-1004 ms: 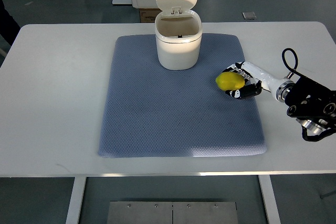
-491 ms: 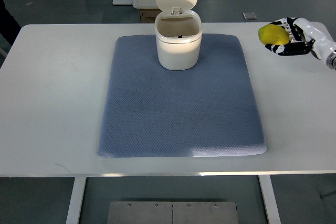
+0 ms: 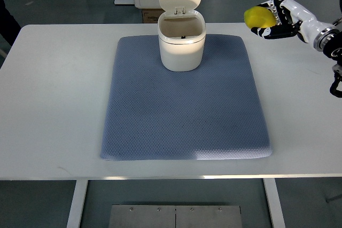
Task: Put lemon in trash with right hand
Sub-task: 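Lift the lemon with the right hand and carry it toward the bin, then lower the lemon over the open white bin and open the right hand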
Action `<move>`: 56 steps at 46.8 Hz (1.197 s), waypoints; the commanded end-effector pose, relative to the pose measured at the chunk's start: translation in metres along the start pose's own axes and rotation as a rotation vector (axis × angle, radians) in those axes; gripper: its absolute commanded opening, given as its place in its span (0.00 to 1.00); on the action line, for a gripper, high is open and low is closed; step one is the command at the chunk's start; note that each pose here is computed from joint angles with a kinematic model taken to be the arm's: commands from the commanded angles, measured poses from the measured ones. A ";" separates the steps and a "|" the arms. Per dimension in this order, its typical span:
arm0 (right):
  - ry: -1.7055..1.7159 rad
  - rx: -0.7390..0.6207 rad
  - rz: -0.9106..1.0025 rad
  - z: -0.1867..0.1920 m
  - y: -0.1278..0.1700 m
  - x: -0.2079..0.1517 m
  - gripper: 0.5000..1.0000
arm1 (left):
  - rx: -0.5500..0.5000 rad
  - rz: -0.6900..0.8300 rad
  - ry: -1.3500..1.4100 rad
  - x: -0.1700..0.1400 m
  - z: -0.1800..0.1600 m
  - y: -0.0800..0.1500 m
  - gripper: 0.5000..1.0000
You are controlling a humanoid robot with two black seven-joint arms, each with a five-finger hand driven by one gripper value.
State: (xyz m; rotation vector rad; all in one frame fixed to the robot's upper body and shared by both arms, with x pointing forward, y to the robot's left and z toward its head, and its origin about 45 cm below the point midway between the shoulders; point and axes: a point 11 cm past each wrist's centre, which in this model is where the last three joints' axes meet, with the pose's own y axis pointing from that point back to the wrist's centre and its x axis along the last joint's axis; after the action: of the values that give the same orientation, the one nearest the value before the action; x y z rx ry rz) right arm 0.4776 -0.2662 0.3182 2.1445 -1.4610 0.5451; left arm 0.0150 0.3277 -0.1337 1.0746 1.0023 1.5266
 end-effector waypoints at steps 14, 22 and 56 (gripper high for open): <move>0.037 0.038 -0.059 -0.038 -0.035 -0.045 0.00 | 0.000 0.000 0.001 0.000 0.000 0.000 1.00; 0.006 0.045 -0.073 -0.056 -0.047 -0.063 0.00 | 0.000 0.000 -0.001 0.000 0.000 0.000 1.00; 0.053 0.052 -0.101 -0.099 -0.086 -0.128 0.00 | 0.000 0.000 0.001 0.000 0.000 0.000 1.00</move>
State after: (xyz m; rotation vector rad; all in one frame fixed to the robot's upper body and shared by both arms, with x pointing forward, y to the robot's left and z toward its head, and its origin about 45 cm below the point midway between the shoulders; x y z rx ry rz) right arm 0.5084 -0.0865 0.3104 2.2115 -1.3163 0.6036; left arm 0.0150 0.3277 -0.1337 1.0745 1.0026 1.5268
